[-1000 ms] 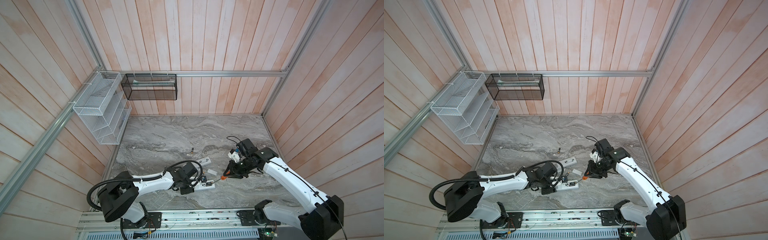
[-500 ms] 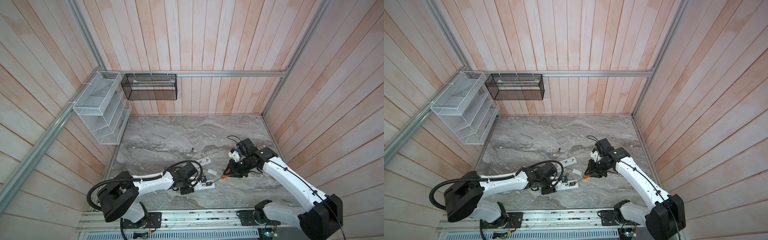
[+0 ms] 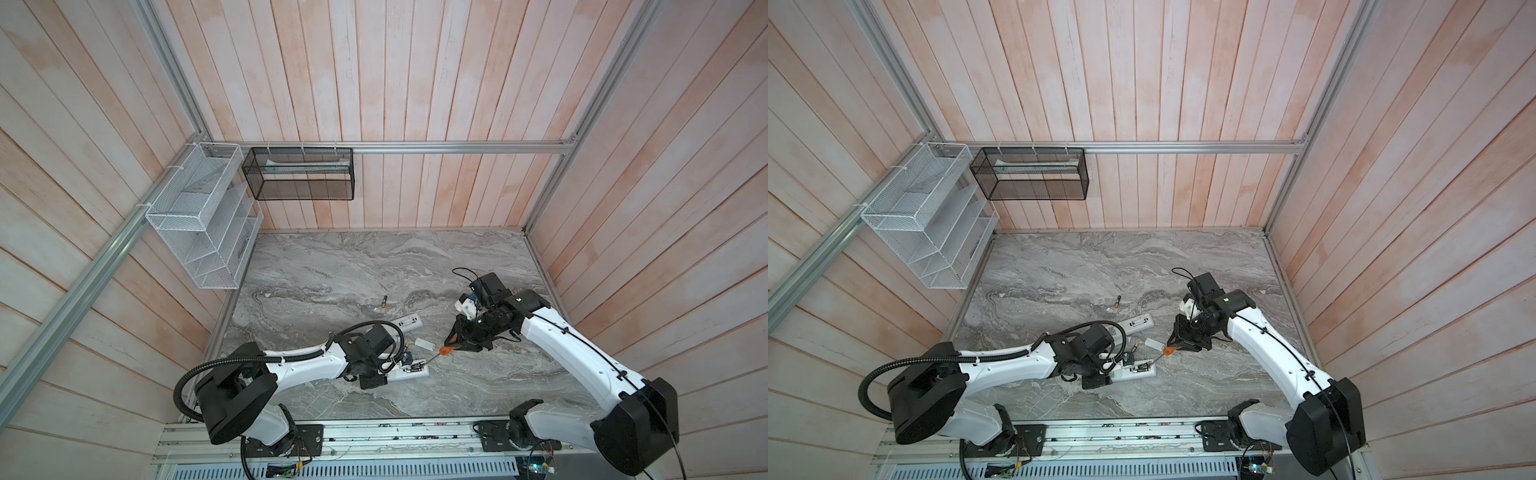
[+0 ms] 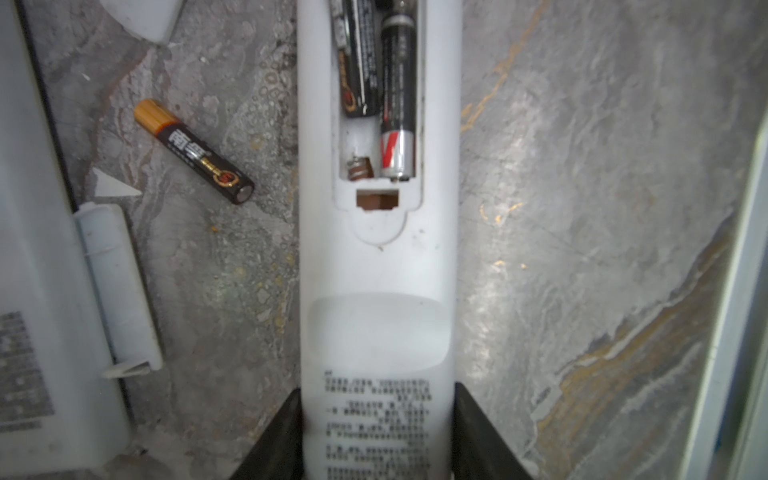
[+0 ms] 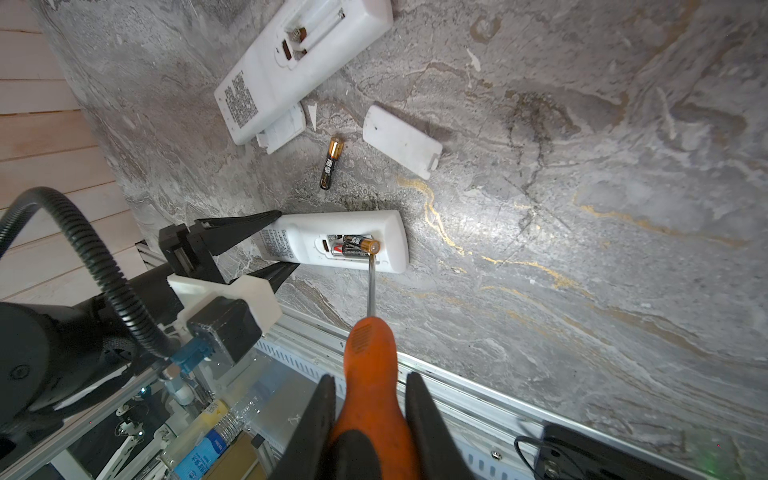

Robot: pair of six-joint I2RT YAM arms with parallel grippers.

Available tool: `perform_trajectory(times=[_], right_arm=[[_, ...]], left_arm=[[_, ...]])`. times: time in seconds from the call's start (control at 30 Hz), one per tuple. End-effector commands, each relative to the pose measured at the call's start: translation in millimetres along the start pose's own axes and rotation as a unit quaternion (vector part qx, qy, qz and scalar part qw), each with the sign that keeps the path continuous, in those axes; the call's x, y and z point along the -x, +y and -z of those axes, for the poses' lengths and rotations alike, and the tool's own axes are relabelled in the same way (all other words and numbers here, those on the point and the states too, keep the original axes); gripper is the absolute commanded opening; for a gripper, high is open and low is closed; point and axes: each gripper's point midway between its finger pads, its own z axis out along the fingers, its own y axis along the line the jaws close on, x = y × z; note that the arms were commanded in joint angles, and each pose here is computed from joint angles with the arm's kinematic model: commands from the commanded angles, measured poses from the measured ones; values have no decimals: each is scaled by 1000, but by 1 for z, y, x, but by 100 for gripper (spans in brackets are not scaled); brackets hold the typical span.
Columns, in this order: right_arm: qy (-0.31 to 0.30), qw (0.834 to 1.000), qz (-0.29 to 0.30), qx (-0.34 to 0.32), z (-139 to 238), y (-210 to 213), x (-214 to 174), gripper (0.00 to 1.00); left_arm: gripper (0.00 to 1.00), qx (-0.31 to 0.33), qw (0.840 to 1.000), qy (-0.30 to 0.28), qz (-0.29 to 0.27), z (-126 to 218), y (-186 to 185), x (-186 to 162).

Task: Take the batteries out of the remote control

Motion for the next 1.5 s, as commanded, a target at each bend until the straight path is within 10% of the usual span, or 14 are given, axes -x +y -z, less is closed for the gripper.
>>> perform_trajectory(times=[0.0,1.47], right_arm=[[-39,997,37,51,14,33,19,13],[22,994,112,-1,5,7,-7,13]], left_arm=[[13,-9,1000,-11,-8,2,-2,8],[13,0,1000,4,-5,-5,1,1]])
